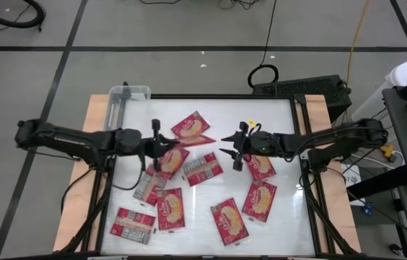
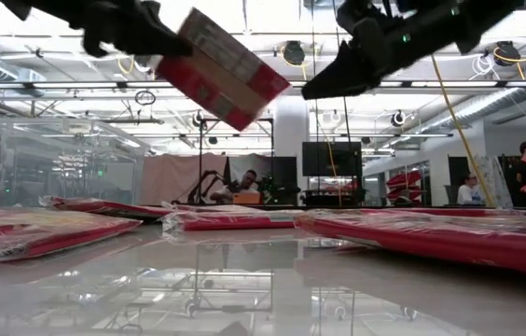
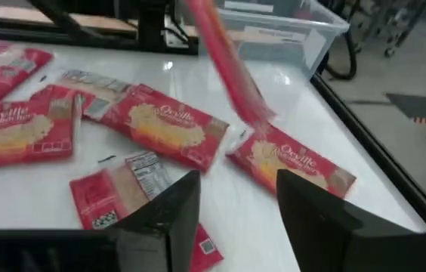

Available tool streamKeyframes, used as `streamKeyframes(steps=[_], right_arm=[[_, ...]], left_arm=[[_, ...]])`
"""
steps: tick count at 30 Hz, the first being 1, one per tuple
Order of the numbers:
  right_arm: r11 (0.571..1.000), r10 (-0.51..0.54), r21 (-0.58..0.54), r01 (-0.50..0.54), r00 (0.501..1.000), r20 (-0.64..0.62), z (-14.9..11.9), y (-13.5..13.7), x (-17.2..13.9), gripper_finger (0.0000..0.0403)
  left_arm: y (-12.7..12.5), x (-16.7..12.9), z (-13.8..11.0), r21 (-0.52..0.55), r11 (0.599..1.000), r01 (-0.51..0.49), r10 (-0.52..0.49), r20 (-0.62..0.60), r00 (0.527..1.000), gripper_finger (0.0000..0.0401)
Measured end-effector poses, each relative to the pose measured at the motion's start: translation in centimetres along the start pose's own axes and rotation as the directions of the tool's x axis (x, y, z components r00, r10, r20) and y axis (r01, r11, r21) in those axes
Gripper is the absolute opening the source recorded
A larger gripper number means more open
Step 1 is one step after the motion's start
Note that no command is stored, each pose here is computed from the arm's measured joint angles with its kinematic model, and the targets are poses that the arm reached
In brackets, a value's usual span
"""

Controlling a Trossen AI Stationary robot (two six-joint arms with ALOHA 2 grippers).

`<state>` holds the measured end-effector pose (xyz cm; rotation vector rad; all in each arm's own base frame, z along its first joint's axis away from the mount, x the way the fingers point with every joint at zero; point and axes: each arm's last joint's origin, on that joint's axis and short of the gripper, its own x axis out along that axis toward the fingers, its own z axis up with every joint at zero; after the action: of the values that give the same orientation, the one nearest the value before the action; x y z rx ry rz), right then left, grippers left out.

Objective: Sort popcorn bags into baskets
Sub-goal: Put the red popcorn pack into the bin

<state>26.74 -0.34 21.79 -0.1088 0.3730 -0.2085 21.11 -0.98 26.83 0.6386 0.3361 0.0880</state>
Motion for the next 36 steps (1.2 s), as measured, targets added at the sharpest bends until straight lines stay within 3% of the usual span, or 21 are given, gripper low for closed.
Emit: streamKeyframes(steps=[3,6,11,15,18,28,29,32,36], right_arm=[[1.000,0.000,0.027,-0.004,0.992,0.129,-0.4,0.4,0.3,0.0176],[0.999,0.008,0.039,-0.017,0.976,0.216,-0.7,0.9,0.7,0.0178],[0.998,0.017,0.047,-0.030,0.971,0.240,-1.4,1.7,2.1,0.0178],[0.997,0.032,0.063,-0.048,0.971,0.235,-2.1,2.4,2.9,0.0178],[0.997,0.055,0.041,-0.066,0.973,0.225,-2.4,3.3,3.1,0.0178],[1.000,-0.028,-0.004,0.030,0.968,0.251,-0.6,5.5,3.8,0.0178],[1.000,-0.028,-0.006,0.030,0.968,0.248,-0.6,5.5,3.8,0.0178],[0.999,-0.029,-0.005,0.032,0.968,0.248,-0.6,5.4,3.9,0.0178],[0.999,-0.028,-0.020,0.033,0.972,0.233,-0.7,5.5,3.9,0.0178]], left_arm=[[-0.5,-1.2,0.6,0.077,0.997,0.030,-0.033,0.032,0.999,0.0020],[-1.5,-2.0,1.0,0.254,0.964,0.079,-0.095,0.049,0.994,0.0017],[-3.2,-2.8,1.7,0.582,0.809,0.081,-0.135,0.050,0.990,0.0018],[-4.1,-3.3,2.0,0.695,0.717,0.057,-0.082,0.003,0.997,0.0028],[-4.5,-3.8,2.1,0.730,0.683,0.021,0.009,-0.037,0.999,0.0027],[-4.2,-4.2,2.1,0.744,0.666,-0.056,0.220,-0.124,0.968,0.0027],[-4.1,-4.2,2.2,0.739,0.670,-0.073,0.249,-0.132,0.959,0.0027],[-3.0,-4.4,2.4,0.646,0.733,-0.212,0.404,-0.162,0.900,0.0020],[-1.5,-4.9,2.6,0.578,0.751,-0.318,0.496,-0.177,0.850,0.0017]])
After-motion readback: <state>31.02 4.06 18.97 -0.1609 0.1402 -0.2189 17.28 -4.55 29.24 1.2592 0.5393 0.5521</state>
